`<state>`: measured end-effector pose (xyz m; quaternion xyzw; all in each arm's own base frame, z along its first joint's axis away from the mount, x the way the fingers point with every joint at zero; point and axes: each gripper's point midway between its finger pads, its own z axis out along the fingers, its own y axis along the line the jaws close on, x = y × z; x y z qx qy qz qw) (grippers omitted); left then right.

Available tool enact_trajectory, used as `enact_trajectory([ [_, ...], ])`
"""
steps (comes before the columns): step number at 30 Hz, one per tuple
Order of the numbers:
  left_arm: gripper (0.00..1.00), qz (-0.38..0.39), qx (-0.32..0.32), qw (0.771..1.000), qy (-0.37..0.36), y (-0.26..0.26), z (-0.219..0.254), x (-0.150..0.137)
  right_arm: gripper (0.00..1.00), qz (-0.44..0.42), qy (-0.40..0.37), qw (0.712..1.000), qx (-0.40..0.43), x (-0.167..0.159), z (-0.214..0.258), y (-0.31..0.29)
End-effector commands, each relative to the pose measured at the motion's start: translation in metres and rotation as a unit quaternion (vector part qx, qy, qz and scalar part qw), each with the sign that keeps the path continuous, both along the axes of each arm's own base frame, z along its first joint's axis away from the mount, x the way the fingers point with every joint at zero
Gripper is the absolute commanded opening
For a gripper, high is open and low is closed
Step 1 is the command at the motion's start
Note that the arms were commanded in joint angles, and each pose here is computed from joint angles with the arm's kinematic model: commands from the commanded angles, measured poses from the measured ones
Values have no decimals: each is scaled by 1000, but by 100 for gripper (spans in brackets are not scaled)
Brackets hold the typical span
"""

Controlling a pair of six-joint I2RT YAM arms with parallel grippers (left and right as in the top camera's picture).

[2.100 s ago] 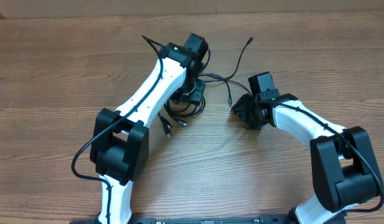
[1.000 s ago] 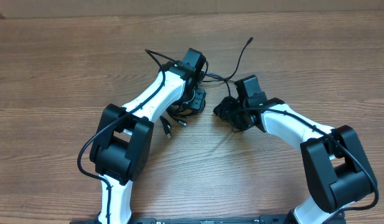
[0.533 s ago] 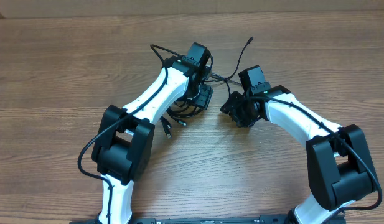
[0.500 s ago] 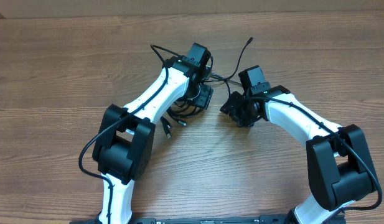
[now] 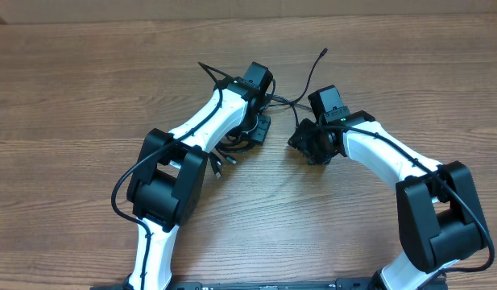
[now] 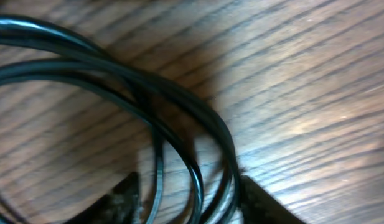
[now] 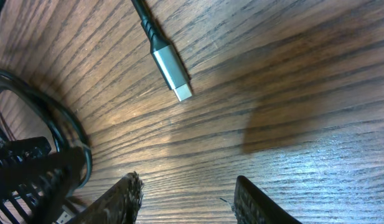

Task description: Untangle cables

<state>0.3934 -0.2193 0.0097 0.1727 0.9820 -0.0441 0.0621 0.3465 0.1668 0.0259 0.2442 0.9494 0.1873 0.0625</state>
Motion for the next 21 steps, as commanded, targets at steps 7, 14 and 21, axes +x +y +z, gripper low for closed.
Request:
enact_trajectory([
  [7,37,-17,30,999,-27,12,-4,12,39,16,-23,1000,1,5,6,16],
  [14,22,-27,28,999,-26,18,-4,15,38,44,-62,997,16,11,14,43],
  [21,13,-8,24,1000,-15,33,-12,17,34,68,-82,993,42,15,21,59],
])
